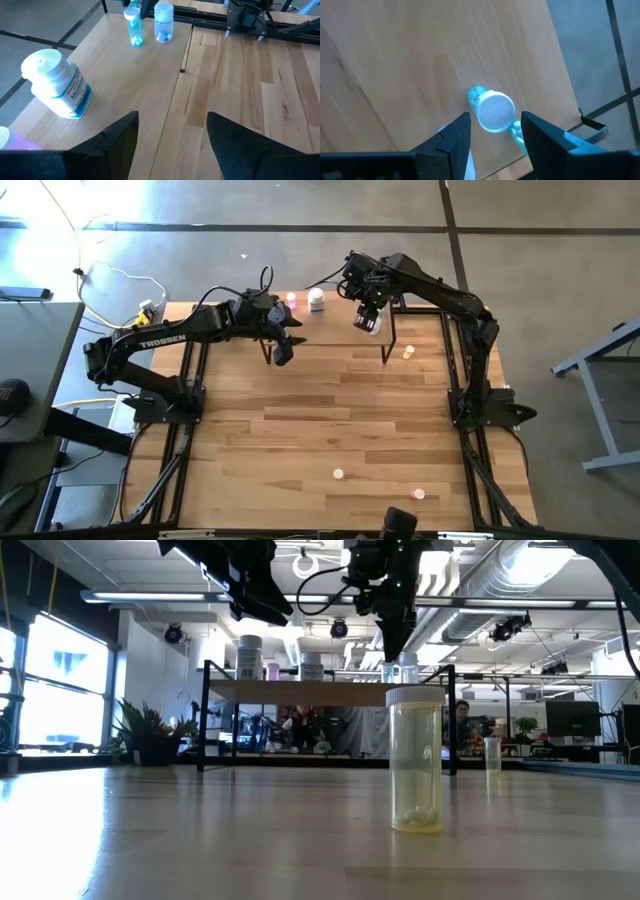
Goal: Pick and place medicine bottles onto shelf by color
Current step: Put the red pill bottle on the shelf
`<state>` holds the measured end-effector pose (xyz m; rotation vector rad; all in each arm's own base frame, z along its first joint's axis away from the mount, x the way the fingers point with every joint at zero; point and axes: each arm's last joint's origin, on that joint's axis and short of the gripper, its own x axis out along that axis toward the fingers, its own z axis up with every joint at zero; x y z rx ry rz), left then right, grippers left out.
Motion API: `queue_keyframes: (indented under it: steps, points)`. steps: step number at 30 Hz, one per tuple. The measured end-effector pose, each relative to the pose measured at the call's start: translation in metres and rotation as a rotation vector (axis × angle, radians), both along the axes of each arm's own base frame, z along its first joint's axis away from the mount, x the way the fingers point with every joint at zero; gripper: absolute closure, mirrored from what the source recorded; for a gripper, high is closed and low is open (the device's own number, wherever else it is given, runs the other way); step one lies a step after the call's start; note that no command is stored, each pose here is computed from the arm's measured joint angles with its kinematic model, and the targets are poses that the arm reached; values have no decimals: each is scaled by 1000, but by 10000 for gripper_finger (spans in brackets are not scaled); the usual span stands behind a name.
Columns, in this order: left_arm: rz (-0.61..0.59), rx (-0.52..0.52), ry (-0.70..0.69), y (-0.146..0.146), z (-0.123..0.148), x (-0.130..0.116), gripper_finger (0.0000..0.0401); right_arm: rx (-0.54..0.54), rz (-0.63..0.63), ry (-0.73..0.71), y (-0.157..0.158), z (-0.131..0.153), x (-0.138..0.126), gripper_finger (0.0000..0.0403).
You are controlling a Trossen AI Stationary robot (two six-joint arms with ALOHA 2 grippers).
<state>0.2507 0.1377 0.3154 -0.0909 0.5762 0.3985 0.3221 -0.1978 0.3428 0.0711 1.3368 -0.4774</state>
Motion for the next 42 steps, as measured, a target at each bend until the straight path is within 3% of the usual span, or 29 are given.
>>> queue_keyframes:
  steps: [7, 11, 29, 35, 42]
  points:
    - [-14, -17, -7, -7, 0, 4, 178, -1, -33, -62, 8, 19, -12, 237]
    - [-23, -38, -8, -15, -1, 7, 178, 67, -70, -130, 21, 33, -21, 237]
    - [-152, 23, 34, -55, -2, 22, 178, 102, -239, -363, 120, 92, -51, 237]
    - [-204, 42, 40, -66, -2, 25, 178, -11, -338, -329, 165, 90, -61, 237]
    - [-258, 58, 44, -78, -2, 28, 178, 40, -455, -347, 212, 65, -74, 237]
